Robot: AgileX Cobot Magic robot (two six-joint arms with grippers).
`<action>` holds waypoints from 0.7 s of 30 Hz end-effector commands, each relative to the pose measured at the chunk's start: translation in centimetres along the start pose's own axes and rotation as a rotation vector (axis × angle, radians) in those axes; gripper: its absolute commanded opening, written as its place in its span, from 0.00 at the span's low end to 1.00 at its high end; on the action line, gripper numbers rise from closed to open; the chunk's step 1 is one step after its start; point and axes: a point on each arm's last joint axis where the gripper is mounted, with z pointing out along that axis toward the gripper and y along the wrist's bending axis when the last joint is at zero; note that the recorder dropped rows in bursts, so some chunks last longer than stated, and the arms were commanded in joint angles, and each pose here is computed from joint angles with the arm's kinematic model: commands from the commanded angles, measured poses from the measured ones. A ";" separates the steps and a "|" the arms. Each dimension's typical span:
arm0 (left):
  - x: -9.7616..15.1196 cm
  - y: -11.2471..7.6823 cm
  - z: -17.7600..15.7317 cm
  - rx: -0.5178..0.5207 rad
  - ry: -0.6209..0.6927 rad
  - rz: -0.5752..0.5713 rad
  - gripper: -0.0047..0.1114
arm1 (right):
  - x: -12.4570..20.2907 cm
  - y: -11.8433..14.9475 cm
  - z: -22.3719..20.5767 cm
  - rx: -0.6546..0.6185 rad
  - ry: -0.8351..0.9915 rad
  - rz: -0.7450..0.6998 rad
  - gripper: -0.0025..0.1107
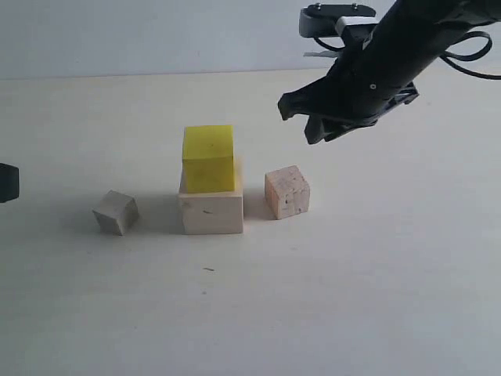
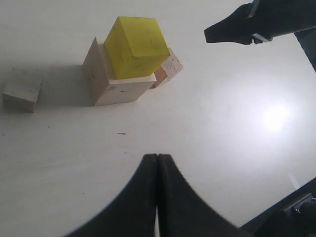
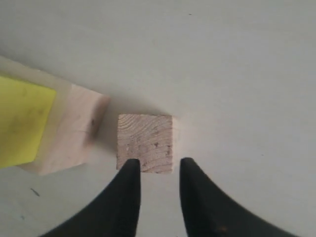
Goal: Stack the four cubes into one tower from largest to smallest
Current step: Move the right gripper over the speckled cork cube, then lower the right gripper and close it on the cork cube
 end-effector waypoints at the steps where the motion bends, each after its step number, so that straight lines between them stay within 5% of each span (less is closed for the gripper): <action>1: -0.1 -0.1 0.0 0.011 -0.009 -0.019 0.04 | 0.1 0.2 1.3 -0.056 0.020 -0.033 0.48; 4: -0.1 0.0 0.0 0.001 -0.009 0.014 0.04 | 0.4 0.0 2.7 -0.059 0.057 -0.016 0.63; 21: -0.1 0.4 0.0 -0.042 -0.006 0.100 0.04 | 0.0 -0.3 6.0 -0.086 0.009 -0.083 0.68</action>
